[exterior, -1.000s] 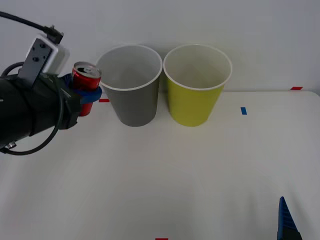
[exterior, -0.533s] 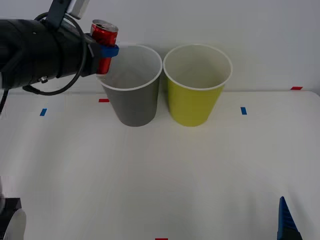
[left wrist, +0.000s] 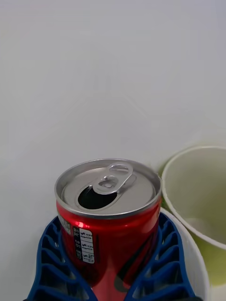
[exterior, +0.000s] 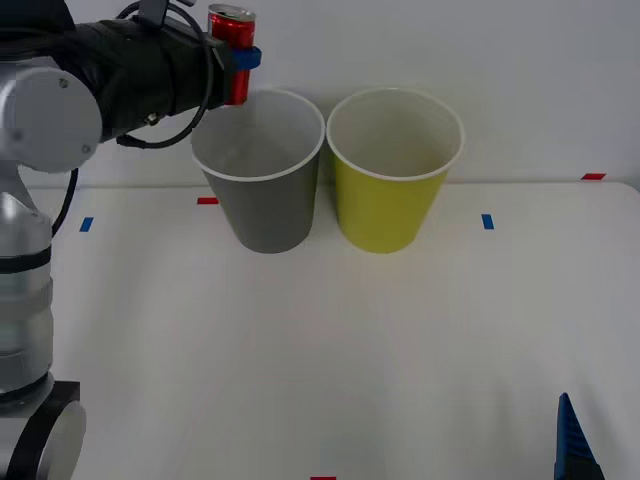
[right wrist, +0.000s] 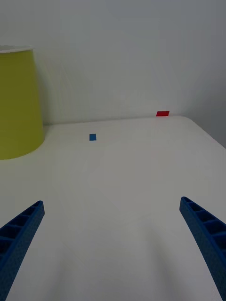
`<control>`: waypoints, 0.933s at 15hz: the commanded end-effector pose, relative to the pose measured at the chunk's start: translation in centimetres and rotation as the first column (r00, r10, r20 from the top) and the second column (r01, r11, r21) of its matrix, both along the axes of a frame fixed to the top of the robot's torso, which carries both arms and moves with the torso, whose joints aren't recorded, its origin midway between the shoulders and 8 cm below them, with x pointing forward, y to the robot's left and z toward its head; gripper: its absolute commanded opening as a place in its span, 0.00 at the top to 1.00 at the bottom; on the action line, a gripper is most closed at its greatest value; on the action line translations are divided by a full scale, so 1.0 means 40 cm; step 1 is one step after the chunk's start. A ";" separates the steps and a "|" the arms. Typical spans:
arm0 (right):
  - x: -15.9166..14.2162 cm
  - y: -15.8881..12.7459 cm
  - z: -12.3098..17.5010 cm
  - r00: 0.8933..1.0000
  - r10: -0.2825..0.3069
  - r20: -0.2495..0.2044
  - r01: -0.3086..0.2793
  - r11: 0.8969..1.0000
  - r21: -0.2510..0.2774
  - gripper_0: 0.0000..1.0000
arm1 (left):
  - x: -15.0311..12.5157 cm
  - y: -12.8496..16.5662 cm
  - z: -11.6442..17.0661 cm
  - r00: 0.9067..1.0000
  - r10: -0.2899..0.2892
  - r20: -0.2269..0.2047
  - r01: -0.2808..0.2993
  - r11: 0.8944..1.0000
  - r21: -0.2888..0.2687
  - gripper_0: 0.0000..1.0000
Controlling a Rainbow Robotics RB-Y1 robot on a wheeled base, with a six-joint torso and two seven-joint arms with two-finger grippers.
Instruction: Put cans in the gray bin and PET bottles in the light green bin.
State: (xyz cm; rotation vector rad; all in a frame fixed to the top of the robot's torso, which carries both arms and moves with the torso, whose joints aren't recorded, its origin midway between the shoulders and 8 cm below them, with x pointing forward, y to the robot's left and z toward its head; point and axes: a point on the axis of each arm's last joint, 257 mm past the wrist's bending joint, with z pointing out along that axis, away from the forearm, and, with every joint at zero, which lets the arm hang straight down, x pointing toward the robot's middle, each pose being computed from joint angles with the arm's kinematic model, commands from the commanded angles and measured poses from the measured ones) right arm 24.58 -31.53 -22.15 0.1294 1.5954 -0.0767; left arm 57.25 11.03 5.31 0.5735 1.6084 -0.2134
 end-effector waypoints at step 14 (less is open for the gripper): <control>0.000 0.000 0.000 1.000 0.000 0.000 0.000 1.000 0.000 0.00 | 0.107 -0.064 -0.089 0.999 0.030 0.012 -0.029 0.996 -0.084 1.00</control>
